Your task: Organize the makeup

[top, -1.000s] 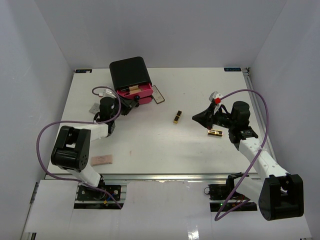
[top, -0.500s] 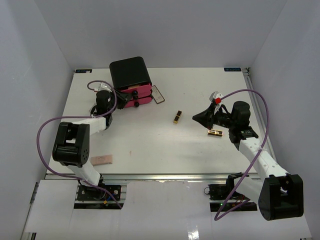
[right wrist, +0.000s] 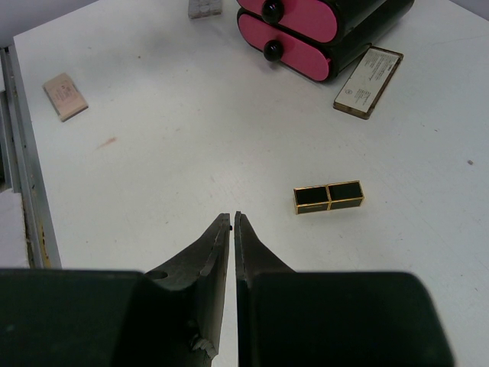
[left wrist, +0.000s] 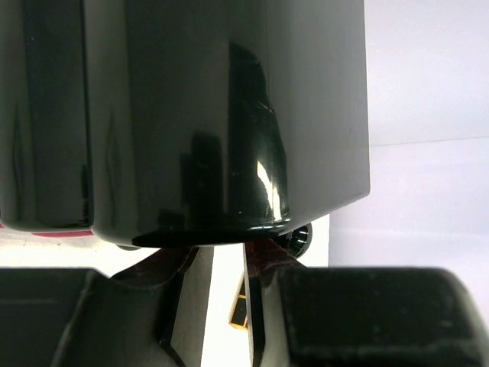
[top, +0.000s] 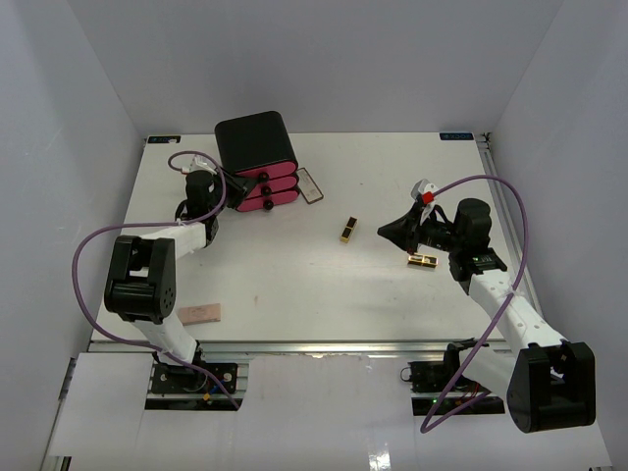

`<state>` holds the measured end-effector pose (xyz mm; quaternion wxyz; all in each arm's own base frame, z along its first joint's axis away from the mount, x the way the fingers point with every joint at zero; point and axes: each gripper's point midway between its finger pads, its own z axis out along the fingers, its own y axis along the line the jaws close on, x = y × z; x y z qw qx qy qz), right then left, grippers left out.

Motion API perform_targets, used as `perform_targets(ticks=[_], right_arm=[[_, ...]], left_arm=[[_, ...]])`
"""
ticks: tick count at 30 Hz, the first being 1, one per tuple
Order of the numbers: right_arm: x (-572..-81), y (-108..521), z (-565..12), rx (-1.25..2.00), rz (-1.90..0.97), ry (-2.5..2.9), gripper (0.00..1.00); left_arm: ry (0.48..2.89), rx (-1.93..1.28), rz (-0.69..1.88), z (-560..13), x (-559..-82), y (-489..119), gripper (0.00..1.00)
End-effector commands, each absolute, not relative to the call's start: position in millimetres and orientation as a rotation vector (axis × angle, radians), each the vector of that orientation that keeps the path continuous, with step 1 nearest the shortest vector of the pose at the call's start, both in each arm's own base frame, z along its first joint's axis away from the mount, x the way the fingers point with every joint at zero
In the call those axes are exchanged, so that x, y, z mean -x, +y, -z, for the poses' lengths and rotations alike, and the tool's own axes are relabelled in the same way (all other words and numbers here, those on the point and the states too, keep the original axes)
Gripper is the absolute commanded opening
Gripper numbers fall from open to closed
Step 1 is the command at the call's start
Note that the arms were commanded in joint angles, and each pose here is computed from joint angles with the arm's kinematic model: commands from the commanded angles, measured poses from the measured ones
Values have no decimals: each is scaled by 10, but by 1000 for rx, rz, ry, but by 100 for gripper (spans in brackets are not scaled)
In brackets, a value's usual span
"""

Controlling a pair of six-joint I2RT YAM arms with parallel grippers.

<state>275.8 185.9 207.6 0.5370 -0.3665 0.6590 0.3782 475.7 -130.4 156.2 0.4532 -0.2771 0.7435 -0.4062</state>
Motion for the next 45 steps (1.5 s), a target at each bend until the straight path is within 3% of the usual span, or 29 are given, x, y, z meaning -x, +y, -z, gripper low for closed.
perform_targets(ticks=[1,7,14,21,23,39,45], right_arm=[[-2782,1848,-2130,892,-883,1529,13],[-2775,1853,-2135,894,-885,1526,13],[-2778,1849,-2138,892,-887,1527,13],[-2780,1844,-2143,892,-885,1526,13],[-2780,1841,-2140,891,-885,1527,13],[-2805,1817,-2113,884,-879,1538,13],[-2818,1805,-2111,881,-876,1540,13]], left_arm=[[1760,620,1014,-1871,-4821,-1279,33],[1777,556,1035,-1836,-4628,-1319,34],[1787,480,1103,-1728,-4387,-1424,42],[1815,430,1180,-1603,-4483,-1556,46],[1818,424,1186,-1603,-4529,-1572,54],[1878,486,1125,-1339,-4854,-1535,54],[1897,522,1114,-1234,-4888,-1519,46]])
